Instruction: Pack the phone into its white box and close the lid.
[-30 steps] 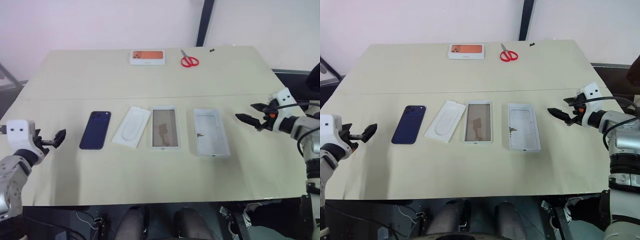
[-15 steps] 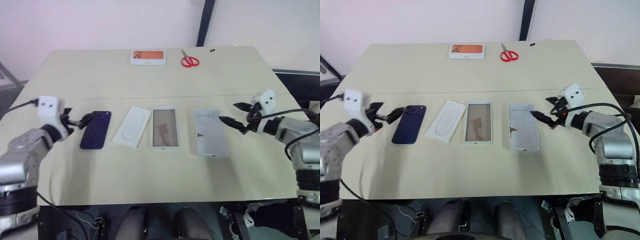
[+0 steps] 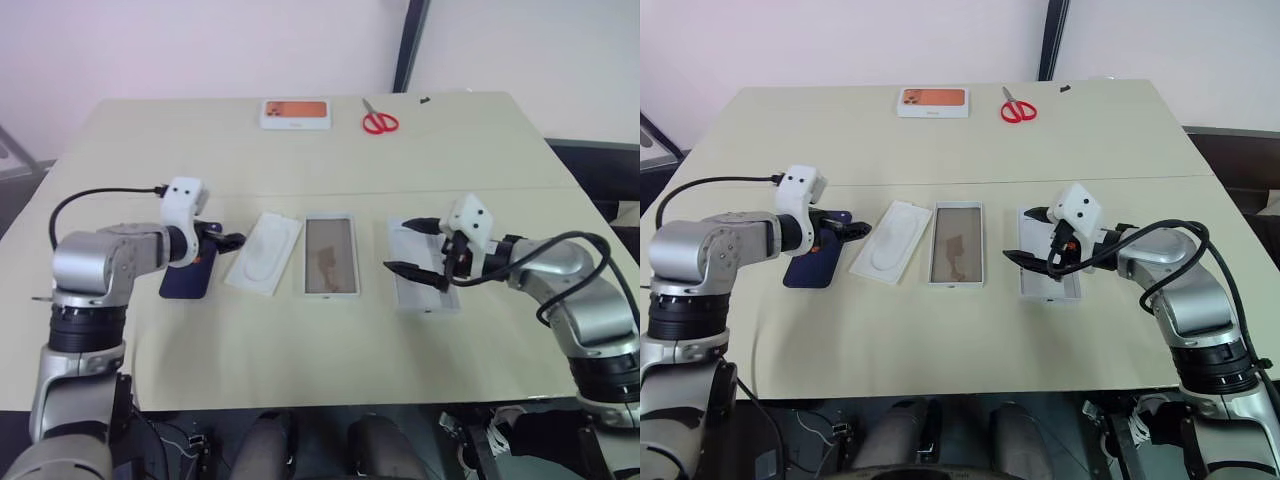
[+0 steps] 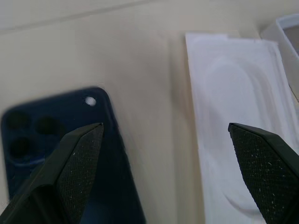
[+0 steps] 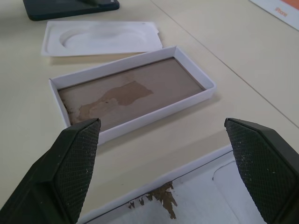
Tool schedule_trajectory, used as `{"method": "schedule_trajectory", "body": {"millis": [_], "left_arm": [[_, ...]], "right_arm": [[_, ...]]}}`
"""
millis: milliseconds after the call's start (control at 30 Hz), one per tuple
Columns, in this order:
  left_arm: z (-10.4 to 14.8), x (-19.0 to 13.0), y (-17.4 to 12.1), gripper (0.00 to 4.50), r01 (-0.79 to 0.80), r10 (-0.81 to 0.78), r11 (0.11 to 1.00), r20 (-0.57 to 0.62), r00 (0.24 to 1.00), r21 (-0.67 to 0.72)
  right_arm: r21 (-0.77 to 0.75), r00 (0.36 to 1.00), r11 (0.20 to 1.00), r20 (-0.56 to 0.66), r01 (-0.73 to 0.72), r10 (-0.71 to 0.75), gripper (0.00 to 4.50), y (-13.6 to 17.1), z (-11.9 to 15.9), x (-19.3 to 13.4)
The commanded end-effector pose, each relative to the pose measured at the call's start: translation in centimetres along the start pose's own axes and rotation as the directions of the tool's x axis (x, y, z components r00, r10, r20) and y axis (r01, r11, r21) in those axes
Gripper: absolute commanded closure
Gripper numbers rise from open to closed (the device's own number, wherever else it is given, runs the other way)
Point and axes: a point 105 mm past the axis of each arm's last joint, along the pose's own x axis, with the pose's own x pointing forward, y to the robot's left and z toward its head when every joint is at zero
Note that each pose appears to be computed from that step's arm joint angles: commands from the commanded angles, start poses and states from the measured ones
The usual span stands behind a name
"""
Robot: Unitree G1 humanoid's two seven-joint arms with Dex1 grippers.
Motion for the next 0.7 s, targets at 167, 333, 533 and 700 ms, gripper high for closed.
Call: {"method": "schedule_trajectory", "body": {"millis": [167, 333, 533, 700], "left_arm": [[0.0, 0.2, -1.1, 0.0, 0.049, -0.049, 0.999, -0.089, 0.995, 0.006], [-1.2, 0.5, -1.7, 0.25, 0.088, -0.088, 0.996, -0.153, 0.984, -0.005], [-1.4, 0.5, -1.9, 2.9, 0.129, -0.138, 0.989, -0.137, 0.981, -0.076], [-2.1, -0.1, -0.6, 4.48, 0.077, -0.093, 0.99, -0.138, 0.986, -0.121]], "right_arm": [[-0.047, 0.999, 0.999, 0.026, -0.022, 0.023, 0.06, 0.5, 1.2, -0.2], [-0.055, 0.999, 0.998, 0.026, -0.034, 0.035, 0.02, 0.7, 1.2, 0.1], [-0.056, 0.998, 0.997, 0.029, -0.045, 0.047, 0.0, 1.1, 1.2, 0.4], [-0.058, 0.997, 0.997, 0.037, -0.059, 0.061, 0.0, 1.6, 1.4, 0.5]]}}
